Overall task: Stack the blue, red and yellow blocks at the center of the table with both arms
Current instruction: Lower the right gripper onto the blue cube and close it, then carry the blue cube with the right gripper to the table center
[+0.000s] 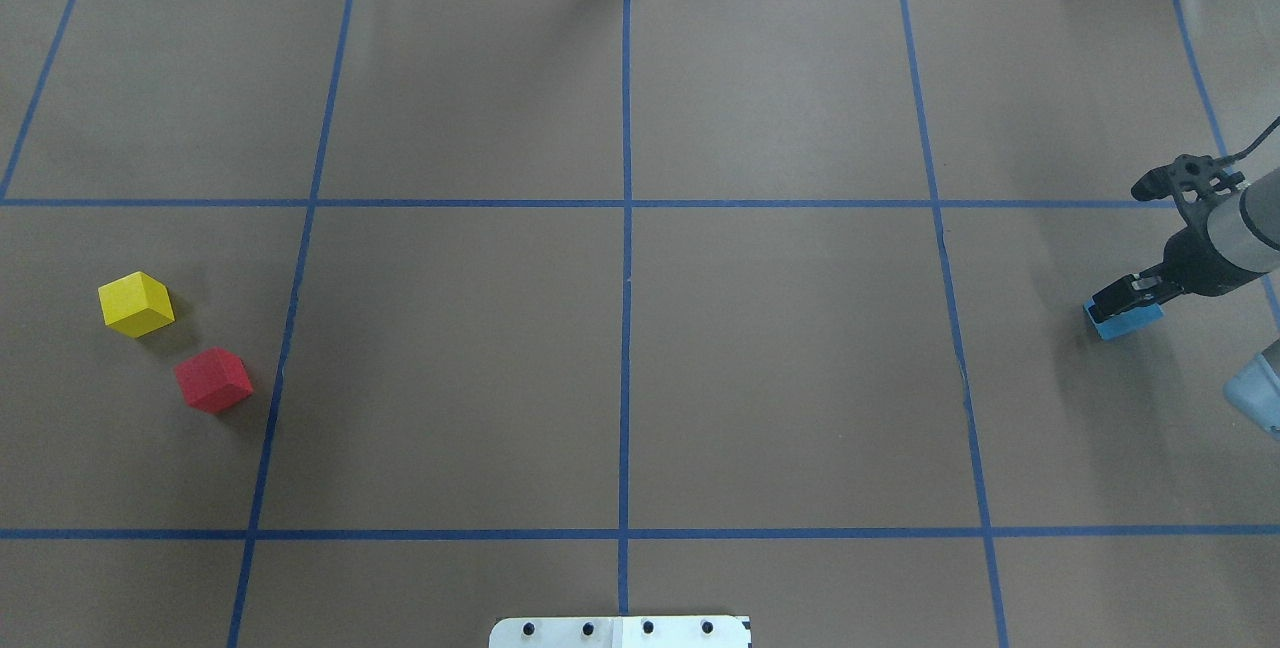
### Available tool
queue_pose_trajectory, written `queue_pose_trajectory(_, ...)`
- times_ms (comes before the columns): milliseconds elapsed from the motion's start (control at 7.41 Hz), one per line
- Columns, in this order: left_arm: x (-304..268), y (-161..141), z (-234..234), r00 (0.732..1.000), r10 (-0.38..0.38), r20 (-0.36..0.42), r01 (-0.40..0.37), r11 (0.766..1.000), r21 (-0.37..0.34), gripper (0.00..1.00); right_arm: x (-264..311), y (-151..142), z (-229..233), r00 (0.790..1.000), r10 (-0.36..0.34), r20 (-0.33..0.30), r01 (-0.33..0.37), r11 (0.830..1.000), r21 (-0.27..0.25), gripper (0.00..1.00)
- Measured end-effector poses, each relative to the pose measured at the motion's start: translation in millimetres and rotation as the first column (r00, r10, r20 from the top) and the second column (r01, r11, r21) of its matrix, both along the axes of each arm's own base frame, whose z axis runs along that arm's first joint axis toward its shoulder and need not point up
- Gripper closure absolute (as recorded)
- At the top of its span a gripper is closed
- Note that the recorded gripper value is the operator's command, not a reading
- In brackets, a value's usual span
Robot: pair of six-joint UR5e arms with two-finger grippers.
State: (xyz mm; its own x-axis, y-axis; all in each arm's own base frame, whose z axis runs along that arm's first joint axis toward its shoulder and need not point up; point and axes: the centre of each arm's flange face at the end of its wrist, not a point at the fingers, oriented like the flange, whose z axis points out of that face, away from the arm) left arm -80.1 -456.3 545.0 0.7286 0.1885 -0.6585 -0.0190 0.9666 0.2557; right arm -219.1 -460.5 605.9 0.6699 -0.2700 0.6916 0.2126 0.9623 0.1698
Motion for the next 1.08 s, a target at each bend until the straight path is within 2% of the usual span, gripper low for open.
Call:
queue_pose_trajectory(405,0.0,-0.4,-0.6,1.0,0.0,0.001,0.0,1.0,0.001,0.0,3.9,-6.6,-20.5,1.0,0.006,0.03,-0.007,1.0,0.024,1.0)
queue_pose_trajectory(674,-0.1,-0.5,-3.0,1.0,0.0,0.001,0.0,1.0,0.005,0.0,14.1,-24.1,-65.9,0.996,0.016,0.089,-0.017,1.0,0.009,1.0)
queue_pose_trajectory(944,-0.2,-0.1,-7.0,1.0,-0.001,0.003,0.001,1.0,0.012,0.0,-21.5,-77.7,-168.7,0.994,0.003,0.107,0.0,0.999,-0.034,1.0)
queue_pose_trajectory(1079,-0.2,-0.1,-7.4,1.0,-0.001,0.003,0.001,1.0,0.012,0.0,-64.0,-96.9,-226.3,0.997,-0.01,0.075,0.014,0.999,-0.051,1.0)
